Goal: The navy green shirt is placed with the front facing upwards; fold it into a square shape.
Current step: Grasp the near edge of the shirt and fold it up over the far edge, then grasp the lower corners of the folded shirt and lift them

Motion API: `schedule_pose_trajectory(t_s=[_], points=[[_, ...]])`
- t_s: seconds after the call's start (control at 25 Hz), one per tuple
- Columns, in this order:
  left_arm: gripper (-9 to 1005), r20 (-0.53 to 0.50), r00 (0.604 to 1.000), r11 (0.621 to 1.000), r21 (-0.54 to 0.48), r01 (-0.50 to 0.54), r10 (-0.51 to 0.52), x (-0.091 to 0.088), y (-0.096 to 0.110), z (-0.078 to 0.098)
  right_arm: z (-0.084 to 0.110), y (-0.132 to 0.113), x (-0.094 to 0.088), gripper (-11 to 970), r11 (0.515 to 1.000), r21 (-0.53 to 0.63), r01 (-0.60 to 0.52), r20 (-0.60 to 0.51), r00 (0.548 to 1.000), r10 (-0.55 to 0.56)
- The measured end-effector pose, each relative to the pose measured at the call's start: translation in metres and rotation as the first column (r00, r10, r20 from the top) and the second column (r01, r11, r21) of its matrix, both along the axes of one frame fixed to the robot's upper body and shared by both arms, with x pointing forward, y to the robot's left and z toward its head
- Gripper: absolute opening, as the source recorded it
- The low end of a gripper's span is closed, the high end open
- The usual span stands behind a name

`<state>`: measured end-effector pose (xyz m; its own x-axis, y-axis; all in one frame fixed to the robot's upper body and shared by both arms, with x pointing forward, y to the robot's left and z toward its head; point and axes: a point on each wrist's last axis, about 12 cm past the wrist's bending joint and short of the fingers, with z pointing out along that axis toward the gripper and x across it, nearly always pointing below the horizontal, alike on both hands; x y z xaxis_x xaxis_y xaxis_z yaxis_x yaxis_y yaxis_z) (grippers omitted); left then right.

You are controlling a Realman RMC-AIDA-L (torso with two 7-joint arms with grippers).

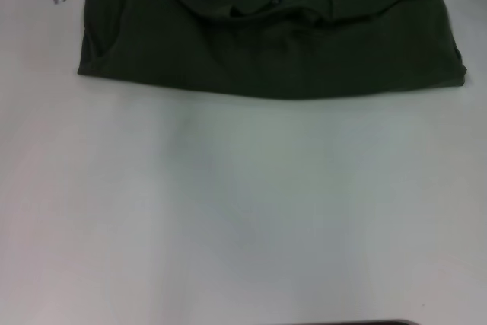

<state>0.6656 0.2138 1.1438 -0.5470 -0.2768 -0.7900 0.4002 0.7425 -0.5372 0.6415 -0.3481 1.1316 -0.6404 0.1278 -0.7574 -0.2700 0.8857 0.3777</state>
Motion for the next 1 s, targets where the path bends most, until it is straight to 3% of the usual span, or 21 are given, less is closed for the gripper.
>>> schedule_pose_trajectory(t_s=[0.28, 0.52, 0.76, 1.0], points=[[938, 0.049, 0.989, 0.989, -0.046, 0.139, -0.137, -0.024, 0.010, 0.001, -0.014, -0.024, -0.044, 667, 0.992, 0.122, -0.035, -0.025, 0.999, 0.038], [939, 0.053, 0.980, 0.978, -0.071, 0.197, -0.194, -0.043, 0.021, -0.005, -0.027, -0.045, -0.082, 665, 0.985, 0.165, -0.058, -0.052, 0.996, 0.068], [939, 0.047, 0.966, 0.964, -0.072, 0.256, -0.253, -0.058, 0.026, -0.012, -0.040, -0.057, -0.104, 661, 0.987, 0.157, -0.046, -0.097, 0.993, 0.062], [939, 0.043, 0.961, 0.960, -0.060, 0.275, -0.273, -0.067, 0.029, -0.019, -0.043, -0.063, -0.111, 660, 0.987, 0.154, -0.036, -0.130, 0.990, 0.056]])
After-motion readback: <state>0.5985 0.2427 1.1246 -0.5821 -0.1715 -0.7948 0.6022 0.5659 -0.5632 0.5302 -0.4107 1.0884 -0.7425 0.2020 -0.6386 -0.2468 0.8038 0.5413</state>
